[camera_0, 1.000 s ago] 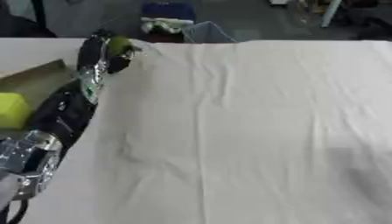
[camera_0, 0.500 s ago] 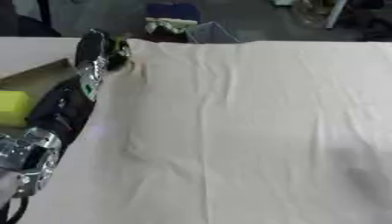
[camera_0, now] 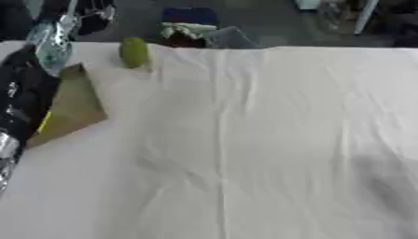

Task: Pick up objects on the table and place them in the box.

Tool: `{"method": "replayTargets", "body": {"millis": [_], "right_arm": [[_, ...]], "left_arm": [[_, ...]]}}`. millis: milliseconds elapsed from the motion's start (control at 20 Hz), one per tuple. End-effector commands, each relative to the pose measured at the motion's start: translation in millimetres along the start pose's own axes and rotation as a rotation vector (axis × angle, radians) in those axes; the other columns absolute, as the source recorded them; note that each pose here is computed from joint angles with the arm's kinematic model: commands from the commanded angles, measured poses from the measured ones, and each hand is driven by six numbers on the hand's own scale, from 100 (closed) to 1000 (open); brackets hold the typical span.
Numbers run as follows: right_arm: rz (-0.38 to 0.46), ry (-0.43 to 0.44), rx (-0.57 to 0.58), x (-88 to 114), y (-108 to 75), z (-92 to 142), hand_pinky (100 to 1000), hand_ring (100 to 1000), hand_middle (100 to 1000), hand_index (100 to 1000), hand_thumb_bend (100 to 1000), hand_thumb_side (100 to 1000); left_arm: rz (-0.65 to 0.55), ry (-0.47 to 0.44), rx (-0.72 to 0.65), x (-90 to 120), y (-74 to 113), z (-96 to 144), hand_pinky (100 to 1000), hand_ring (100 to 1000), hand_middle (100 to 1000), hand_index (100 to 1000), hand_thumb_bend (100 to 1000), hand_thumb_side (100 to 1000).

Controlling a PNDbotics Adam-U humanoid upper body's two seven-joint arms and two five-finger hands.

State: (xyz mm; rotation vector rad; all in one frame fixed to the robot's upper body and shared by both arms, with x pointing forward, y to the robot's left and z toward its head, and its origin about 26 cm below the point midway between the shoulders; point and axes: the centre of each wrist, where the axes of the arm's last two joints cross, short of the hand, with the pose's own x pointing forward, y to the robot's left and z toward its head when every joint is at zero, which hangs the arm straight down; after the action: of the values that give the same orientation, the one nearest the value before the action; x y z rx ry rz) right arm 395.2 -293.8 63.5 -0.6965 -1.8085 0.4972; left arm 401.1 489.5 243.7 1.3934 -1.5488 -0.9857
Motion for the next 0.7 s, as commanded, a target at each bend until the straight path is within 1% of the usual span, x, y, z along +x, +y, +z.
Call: {"method": "replayTargets", "body": {"millis": [50, 100, 150, 200, 300, 400, 450, 500, 550, 650, 700], "right_arm": [[0.025, -0.012, -0.025, -0.7, -15.1, -5.1, 734, 985, 597, 892, 305, 294], [0.024, -0.014, -0.024, -0.2, -14.3, -5.3, 734, 985, 597, 892, 304, 294], [0.022, -0.015, -0.023, 0.5, -13.5, -5.8, 734, 985, 597, 892, 303, 294], [0.020, -0.017, -0.022, 1.2, -12.8, -6.3, 734, 985, 597, 892, 303, 294], [0.016, -0.021, -0.018, 2.9, -11.3, -7.6, 734, 985, 597, 892, 303, 293], [0.011, -0.028, -0.014, 4.9, -9.6, -9.0, 734, 986, 597, 892, 302, 293], [0.008, -0.031, -0.012, 5.8, -8.9, -9.6, 734, 986, 597, 892, 302, 293], [0.005, -0.035, -0.010, 7.2, -8.0, -10.5, 734, 986, 597, 892, 302, 293], [0.002, -0.039, -0.009, 8.4, -7.3, -11.3, 734, 986, 597, 892, 301, 293], [-0.002, -0.044, -0.007, 9.8, -6.6, -12.1, 734, 986, 597, 892, 301, 293], [-0.003, -0.044, -0.007, 10.0, -6.6, -12.3, 734, 986, 597, 892, 300, 293]], "left_arm": [[-0.062, -0.029, -0.084, -7.4, 22.6, 1.7, 608, 500, 548, 653, 100, 151], [-0.059, -0.022, -0.122, -8.3, 17.1, 2.2, 669, 597, 659, 758, 100, 114], [-0.062, -0.015, -0.159, -8.4, 11.7, 1.7, 701, 644, 716, 810, 126, 167], [-0.070, -0.006, -0.189, -7.8, 7.1, 0.3, 729, 691, 758, 852, 246, 303], [-0.082, 0.028, -0.237, -4.9, -6.9, -4.9, 757, 738, 801, 892, 346, 421], [-0.094, 0.070, -0.268, -1.1, -22.1, -10.6, 774, 768, 834, 918, 488, 547], [-0.103, 0.090, -0.273, 0.9, -29.2, -13.1, 775, 770, 836, 920, 498, 555], [-0.109, 0.119, -0.276, 2.8, -37.6, -14.9, 786, 779, 849, 930, 549, 606], [-0.114, 0.147, -0.274, 4.8, -45.5, -16.1, 786, 782, 854, 934, 565, 622], [-0.128, 0.190, -0.262, 8.2, -58.9, -16.8, 788, 784, 858, 937, 568, 620], [-0.135, 0.206, -0.257, 9.4, -64.4, -16.4, 788, 784, 861, 939, 550, 603]]}}
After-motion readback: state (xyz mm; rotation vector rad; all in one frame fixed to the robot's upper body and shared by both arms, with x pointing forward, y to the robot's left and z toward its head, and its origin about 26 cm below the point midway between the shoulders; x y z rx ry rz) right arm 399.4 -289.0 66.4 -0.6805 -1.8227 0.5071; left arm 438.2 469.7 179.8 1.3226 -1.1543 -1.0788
